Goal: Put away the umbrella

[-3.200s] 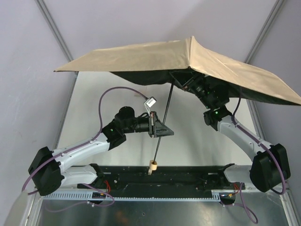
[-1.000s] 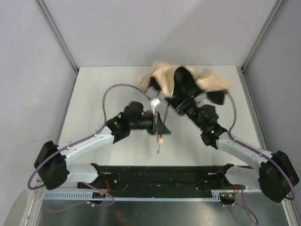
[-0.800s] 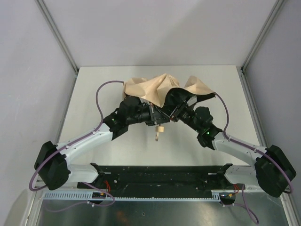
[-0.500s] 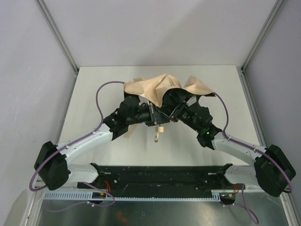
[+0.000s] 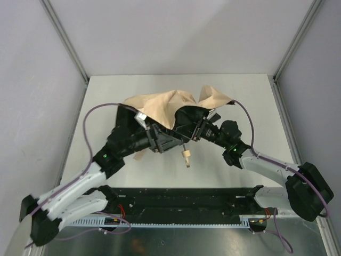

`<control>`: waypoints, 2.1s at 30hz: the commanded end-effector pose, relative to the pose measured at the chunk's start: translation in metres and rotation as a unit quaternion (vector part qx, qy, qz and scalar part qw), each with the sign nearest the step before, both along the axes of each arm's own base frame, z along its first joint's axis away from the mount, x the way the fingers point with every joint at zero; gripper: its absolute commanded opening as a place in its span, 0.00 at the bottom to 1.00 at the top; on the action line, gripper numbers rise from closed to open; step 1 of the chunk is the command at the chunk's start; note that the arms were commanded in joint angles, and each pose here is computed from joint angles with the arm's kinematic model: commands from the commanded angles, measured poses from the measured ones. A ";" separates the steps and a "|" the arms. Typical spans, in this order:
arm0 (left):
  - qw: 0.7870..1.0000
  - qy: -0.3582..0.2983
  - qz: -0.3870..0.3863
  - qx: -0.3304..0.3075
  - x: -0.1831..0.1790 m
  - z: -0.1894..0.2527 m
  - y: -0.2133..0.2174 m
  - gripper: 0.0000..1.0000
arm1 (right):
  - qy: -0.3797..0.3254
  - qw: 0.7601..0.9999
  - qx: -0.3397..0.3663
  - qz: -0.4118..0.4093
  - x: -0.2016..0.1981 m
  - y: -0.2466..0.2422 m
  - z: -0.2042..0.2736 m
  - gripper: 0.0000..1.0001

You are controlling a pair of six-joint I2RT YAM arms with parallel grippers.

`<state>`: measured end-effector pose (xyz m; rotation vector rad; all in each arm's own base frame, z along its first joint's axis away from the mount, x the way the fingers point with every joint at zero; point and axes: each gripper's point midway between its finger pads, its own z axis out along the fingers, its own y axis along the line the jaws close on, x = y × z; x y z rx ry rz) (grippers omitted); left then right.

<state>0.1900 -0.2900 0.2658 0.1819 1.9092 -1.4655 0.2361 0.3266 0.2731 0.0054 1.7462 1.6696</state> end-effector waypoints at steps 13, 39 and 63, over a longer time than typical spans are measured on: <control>0.997 -0.068 -0.024 -0.039 -0.057 0.013 0.043 0.98 | -0.174 0.983 0.058 -0.024 0.037 -0.070 0.079 0.00; 0.950 -0.120 0.276 -0.084 0.015 0.156 0.115 0.99 | -0.360 0.918 0.013 0.166 -0.037 -0.093 0.064 0.00; 0.983 -0.052 0.068 -0.163 0.013 0.110 0.029 0.94 | -0.358 0.907 0.066 0.210 -0.082 -0.075 0.088 0.00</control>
